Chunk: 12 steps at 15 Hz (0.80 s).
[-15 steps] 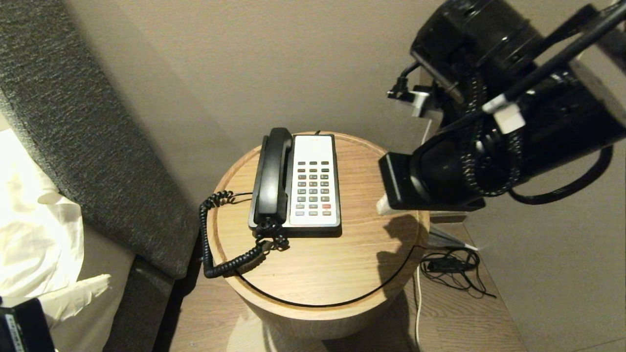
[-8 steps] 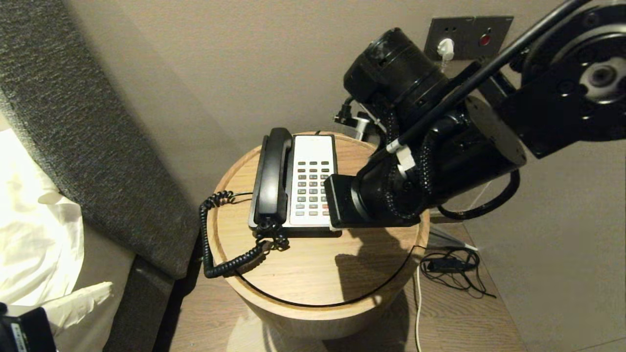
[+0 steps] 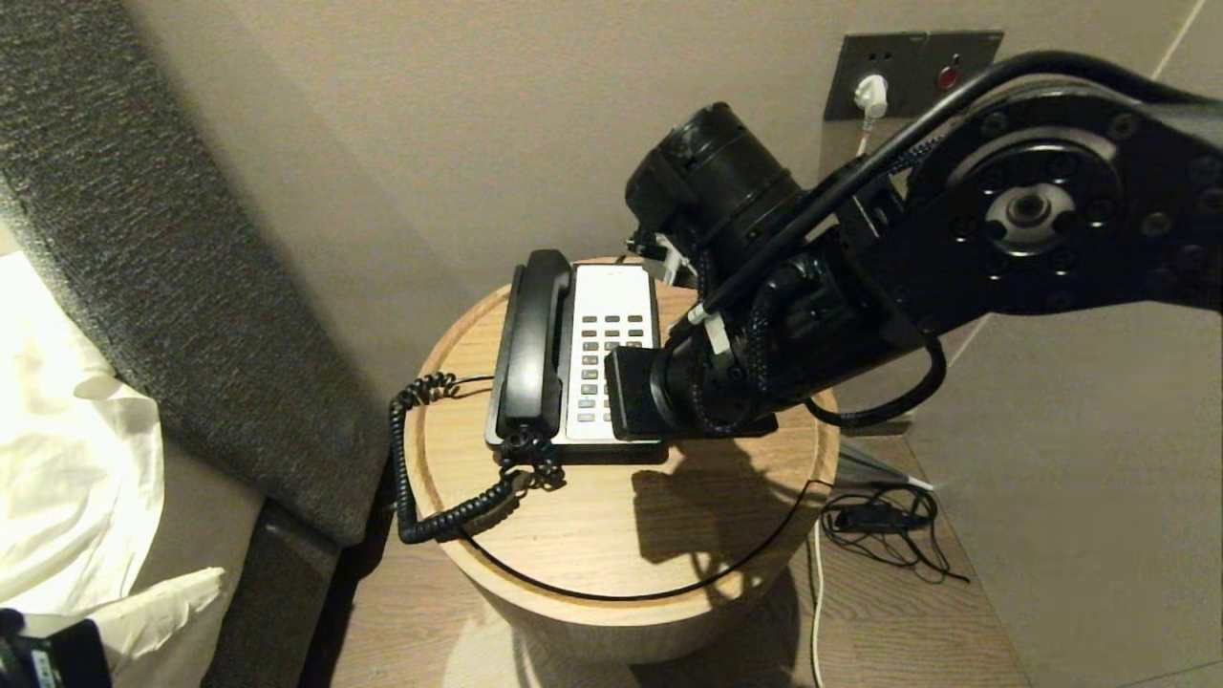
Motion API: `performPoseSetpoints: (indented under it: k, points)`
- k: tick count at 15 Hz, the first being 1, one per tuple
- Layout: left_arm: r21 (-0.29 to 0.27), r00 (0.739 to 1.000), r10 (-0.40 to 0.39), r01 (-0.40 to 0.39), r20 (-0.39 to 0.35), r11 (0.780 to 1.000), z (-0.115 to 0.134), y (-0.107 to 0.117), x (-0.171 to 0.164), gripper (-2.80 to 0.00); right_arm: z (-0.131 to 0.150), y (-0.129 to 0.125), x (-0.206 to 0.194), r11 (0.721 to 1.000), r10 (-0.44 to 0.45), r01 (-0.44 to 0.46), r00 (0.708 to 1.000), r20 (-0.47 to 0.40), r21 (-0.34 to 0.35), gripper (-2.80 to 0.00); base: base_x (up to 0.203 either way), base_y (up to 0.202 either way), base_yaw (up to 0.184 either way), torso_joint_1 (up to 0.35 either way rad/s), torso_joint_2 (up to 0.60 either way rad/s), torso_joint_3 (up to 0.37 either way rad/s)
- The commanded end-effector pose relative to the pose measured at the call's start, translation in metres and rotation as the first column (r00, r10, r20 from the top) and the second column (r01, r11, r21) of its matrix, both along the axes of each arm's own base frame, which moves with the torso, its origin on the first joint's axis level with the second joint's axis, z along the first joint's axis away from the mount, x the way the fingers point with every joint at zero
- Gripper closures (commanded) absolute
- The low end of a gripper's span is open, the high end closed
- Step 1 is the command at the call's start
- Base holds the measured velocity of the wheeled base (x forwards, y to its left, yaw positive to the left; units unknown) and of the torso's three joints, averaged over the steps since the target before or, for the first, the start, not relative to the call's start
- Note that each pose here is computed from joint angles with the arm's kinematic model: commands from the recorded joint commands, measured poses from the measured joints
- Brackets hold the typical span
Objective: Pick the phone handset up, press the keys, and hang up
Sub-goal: End the call using the dial pad
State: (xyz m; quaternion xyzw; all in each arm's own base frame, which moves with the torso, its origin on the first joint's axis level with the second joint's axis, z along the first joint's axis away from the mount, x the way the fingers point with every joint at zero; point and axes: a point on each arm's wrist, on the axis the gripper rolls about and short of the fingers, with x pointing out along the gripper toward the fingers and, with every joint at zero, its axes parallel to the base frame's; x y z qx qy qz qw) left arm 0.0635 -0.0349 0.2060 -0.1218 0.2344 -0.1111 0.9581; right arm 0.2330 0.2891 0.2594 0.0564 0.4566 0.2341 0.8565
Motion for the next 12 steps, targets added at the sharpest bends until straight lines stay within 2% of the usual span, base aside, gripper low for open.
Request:
performPoseSetpoints:
  k: [1, 4, 12]
  points:
    - [-0.007, 1.000, 0.005, -0.005, -0.007, 1.000, -0.001, 0.000, 0.000, 0.00, -0.006, 0.001, 0.005, 0.999, -0.019, 0.019, 1.000, 0.007, -0.027, 0.00, 0.000, 0.000, 0.000, 0.000, 0.00, 0.000]
    - [-0.001, 1.000, 0.005, -0.005, -0.015, 1.000, -0.003, 0.000, 0.000, 0.00, -0.008, -0.002, 0.011, 0.998, -0.033, 0.035, 0.999, 0.030, -0.048, 0.00, 0.000, 0.000, 0.000, 0.000, 0.00, 0.000]
    - [0.002, 1.000, 0.006, -0.006, -0.023, 1.000, -0.006, 0.000, 0.000, 0.00, -0.011, 0.002, 0.021, 0.999, -0.039, 0.041, 0.997, 0.066, -0.031, 0.00, 0.000, 0.000, 0.000, 0.000, 0.00, 0.000]
